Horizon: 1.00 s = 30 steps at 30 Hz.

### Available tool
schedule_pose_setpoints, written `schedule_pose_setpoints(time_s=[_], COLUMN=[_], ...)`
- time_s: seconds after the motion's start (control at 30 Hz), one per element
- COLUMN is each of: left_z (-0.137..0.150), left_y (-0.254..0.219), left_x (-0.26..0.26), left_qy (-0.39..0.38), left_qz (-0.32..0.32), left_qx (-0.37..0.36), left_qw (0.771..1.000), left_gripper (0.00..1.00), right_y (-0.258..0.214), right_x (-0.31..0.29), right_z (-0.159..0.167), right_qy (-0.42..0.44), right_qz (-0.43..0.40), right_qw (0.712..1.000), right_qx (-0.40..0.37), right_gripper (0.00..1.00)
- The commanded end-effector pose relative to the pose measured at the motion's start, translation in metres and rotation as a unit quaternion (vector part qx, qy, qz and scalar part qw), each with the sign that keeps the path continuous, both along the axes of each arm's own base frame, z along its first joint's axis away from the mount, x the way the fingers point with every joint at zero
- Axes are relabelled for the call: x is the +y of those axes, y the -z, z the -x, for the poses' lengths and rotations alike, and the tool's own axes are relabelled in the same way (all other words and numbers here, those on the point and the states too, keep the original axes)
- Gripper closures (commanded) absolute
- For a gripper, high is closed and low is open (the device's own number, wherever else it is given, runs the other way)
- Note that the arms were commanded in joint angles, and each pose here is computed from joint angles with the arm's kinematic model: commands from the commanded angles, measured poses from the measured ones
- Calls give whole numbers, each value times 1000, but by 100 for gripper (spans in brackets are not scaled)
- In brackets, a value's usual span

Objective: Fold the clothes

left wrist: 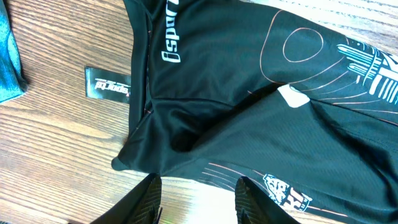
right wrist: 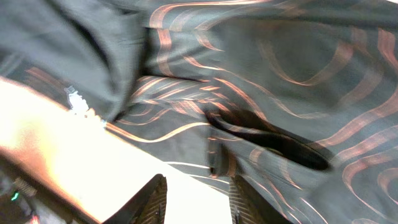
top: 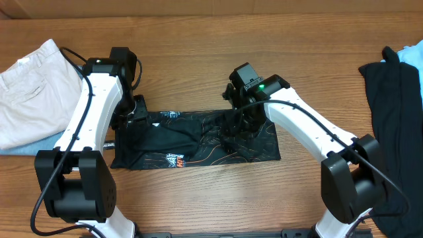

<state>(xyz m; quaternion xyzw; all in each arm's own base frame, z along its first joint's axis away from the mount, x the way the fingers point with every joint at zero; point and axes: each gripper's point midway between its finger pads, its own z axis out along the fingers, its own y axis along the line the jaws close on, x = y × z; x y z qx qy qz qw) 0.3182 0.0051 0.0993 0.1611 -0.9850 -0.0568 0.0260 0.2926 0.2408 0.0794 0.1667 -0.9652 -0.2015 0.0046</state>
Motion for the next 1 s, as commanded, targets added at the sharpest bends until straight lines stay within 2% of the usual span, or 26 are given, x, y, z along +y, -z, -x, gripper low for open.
schedule_pose_setpoints(time_s=[0.0, 0.17, 0.3, 0.4, 0.63, 0.97], left_z=[-4, -4, -4, -4, -4, -4], left_y=[-8, -8, -8, -8, -8, -8], left_x=[1, 1, 1, 1, 1, 0], left_qy=[3, 3, 3, 3, 3, 3], left_qz=[-1, -1, -1, -1, -1, -1], left_qx=[-14, -14, -14, -14, -14, -15], left_qw=[1000, 1000, 1000, 1000, 1000, 1000], left_gripper=[58, 58, 58, 58, 58, 58], right_y=[-14, -6, 4, 7, 21, 45], right_x=[19, 0, -35, -56, -67, -59], right_z=[3, -8, -20, -15, 5, 18], right_qy=[-48, -23, 39, 53, 40, 11], right_qz=[-57, -2, 84, 128, 147, 111], right_qw=[997, 999, 995, 990, 988, 994], right_qx=[-7, -24, -35, -23, 10, 20], right_gripper=[62, 62, 62, 60, 53, 53])
